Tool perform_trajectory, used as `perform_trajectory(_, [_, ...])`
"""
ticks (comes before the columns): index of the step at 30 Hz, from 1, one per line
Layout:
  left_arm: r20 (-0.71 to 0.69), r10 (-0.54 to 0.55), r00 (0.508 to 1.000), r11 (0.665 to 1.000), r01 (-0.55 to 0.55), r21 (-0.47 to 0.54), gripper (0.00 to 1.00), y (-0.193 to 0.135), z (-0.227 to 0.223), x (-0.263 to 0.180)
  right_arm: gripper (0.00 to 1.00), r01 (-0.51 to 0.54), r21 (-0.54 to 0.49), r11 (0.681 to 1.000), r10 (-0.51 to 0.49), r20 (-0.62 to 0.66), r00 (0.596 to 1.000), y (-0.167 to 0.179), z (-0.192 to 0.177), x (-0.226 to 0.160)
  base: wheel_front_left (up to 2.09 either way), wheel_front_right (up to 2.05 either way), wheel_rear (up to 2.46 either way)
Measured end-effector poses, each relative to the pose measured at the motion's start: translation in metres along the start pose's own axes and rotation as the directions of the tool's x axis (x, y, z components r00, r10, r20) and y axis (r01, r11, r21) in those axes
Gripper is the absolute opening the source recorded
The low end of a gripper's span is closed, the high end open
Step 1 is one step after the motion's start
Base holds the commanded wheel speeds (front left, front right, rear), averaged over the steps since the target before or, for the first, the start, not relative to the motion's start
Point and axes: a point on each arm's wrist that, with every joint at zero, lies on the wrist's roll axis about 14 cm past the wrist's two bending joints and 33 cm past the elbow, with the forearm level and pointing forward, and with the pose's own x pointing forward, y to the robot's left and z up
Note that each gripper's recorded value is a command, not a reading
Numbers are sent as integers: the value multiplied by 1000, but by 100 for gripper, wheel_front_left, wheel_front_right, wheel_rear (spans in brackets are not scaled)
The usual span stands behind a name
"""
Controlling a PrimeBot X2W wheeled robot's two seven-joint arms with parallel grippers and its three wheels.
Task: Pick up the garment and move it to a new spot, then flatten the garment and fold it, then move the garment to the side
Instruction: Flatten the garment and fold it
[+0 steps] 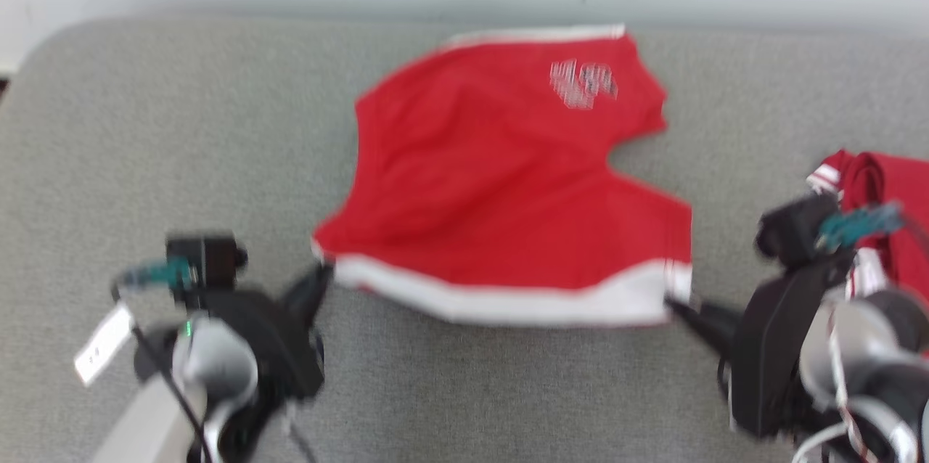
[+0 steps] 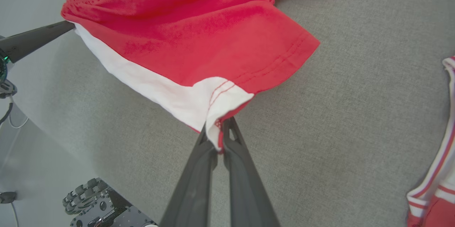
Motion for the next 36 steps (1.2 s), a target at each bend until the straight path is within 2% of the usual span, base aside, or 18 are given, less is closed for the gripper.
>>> perform_trajectory(9, [-104,11,995,999,-15,-30,0,-13,-48,-68,0,-43,-8,999,42,-133,990,25,-56,-41,0,0,0])
perform_trajectory(21, [-225,0,974,998,-13,-59,0,-28,-83,-116,0,-89,32,996,94,-259,961,42,-108,-66,0,0,0])
perform_trajectory(26, [-210,9,978,997,-24,-69,0,-27,-76,-118,0,-82,15,997,83,-245,966,38,-103,-66,0,0,0])
perform_trajectory(31, [-179,-22,984,996,6,-87,0,-36,-63,-103,0,-73,-20,997,67,-202,977,28,-80,-51,0,0,0])
perform_trajectory(36, [-130,-3,992,997,-7,-76,0,-30,-37,-80,0,-56,-82,995,40,-187,981,14,-51,-29,0,0,0])
